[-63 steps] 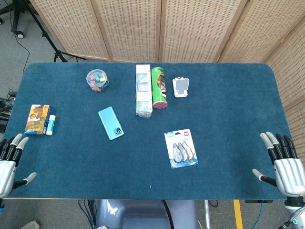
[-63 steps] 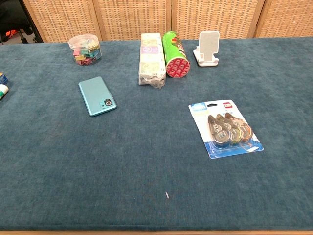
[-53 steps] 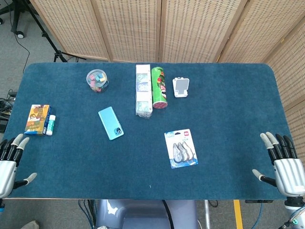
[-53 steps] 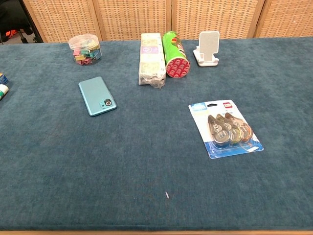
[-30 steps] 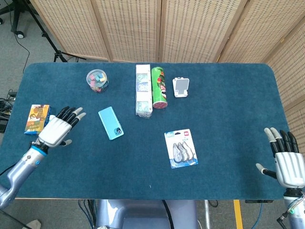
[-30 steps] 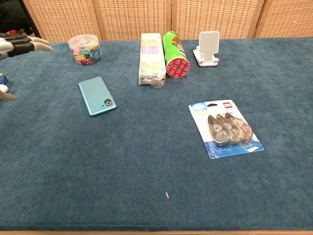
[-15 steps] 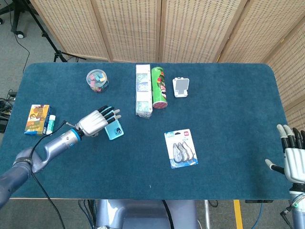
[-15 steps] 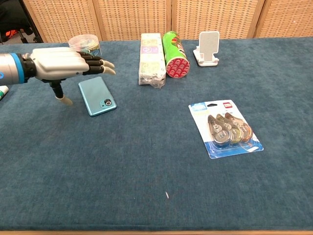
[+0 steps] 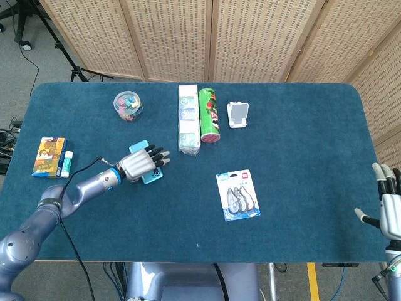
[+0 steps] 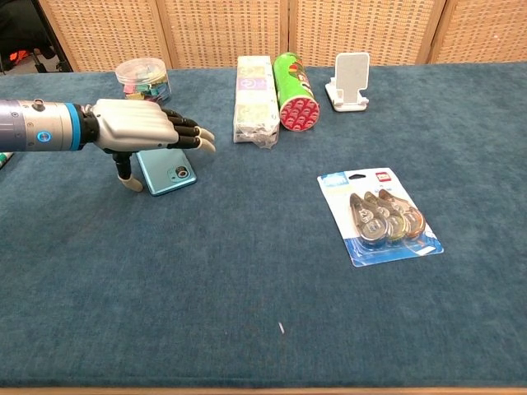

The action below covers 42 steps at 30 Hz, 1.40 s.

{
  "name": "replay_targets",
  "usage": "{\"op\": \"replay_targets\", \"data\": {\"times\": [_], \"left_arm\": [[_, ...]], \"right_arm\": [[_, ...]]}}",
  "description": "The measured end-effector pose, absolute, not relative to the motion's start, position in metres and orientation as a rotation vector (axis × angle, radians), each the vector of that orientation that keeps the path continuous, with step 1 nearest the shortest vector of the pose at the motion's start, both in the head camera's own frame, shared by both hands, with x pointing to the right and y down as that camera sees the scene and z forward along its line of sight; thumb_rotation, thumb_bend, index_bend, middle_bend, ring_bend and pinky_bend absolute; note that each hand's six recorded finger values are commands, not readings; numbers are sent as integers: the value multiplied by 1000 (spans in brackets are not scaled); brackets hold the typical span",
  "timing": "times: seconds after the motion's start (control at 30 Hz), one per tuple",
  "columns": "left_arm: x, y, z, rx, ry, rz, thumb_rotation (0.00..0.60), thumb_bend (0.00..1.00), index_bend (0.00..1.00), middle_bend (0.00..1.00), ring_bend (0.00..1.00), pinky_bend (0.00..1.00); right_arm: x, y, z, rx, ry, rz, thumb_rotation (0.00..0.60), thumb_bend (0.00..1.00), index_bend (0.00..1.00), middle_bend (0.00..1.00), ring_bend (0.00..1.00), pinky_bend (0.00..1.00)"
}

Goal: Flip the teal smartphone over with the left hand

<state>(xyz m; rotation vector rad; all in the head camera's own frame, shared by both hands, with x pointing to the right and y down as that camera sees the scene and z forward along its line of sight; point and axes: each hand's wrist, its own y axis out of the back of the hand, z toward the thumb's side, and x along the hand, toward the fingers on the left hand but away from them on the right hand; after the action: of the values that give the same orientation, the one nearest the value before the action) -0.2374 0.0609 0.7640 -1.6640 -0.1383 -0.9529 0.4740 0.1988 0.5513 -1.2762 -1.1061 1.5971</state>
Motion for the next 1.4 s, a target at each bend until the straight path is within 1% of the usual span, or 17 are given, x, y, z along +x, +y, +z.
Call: {"op": "replay_targets", "data": {"times": [0.07, 0.13, 0.23, 0.3, 0.37, 0.43, 0.53, 0.7, 0.9, 1.13, 1.4], "left_arm": [[-236, 61, 767, -1657, -153, -959, 600, 265, 94, 14, 26, 158], [-234, 62, 769, -1657, -166, -964, 600, 333, 134, 52, 62, 192], [-231, 65, 771, -1666, -178, -961, 600, 472, 262, 167, 156, 290], [-230, 66, 772, -1667, -182, -955, 600, 580, 353, 279, 225, 353], [-230, 67, 771, -1664, -181, -947, 600, 646, 406, 321, 245, 378], [-233, 67, 772, -1658, -184, -952, 600, 684, 450, 326, 249, 394], [-239, 69, 772, -1652, -188, -958, 600, 709, 488, 335, 257, 406], [-250, 72, 769, -1648, -192, -956, 600, 730, 520, 362, 284, 406], [-265, 72, 754, -1587, -217, -906, 600, 732, 566, 400, 319, 423], [-286, 75, 738, -1573, -190, -893, 600, 723, 578, 411, 328, 426], [-293, 76, 722, -1508, -256, -831, 600, 738, 604, 433, 328, 425]], "right_arm": [[475, 199, 551, -1277, -1108, 1599, 600, 0, 0, 0, 0, 0], [475, 199, 551, -1279, -1107, 1600, 600, 0, 0, 0, 0, 0], [476, 199, 551, -1280, -1108, 1601, 600, 0, 0, 0, 0, 0], [476, 199, 551, -1281, -1108, 1601, 600, 0, 0, 0, 0, 0], [476, 199, 551, -1282, -1109, 1601, 600, 0, 0, 0, 0, 0], [476, 200, 551, -1284, -1108, 1601, 600, 0, 0, 0, 0, 0], [475, 200, 551, -1288, -1105, 1600, 600, 0, 0, 0, 0, 0], [473, 201, 551, -1295, -1100, 1598, 600, 0, 0, 0, 0, 0], [470, 202, 553, -1307, -1095, 1599, 600, 0, 0, 0, 0, 0], [468, 203, 552, -1317, -1094, 1596, 600, 0, 0, 0, 0, 0], [468, 204, 552, -1325, -1099, 1599, 600, 0, 0, 0, 0, 0]]}}
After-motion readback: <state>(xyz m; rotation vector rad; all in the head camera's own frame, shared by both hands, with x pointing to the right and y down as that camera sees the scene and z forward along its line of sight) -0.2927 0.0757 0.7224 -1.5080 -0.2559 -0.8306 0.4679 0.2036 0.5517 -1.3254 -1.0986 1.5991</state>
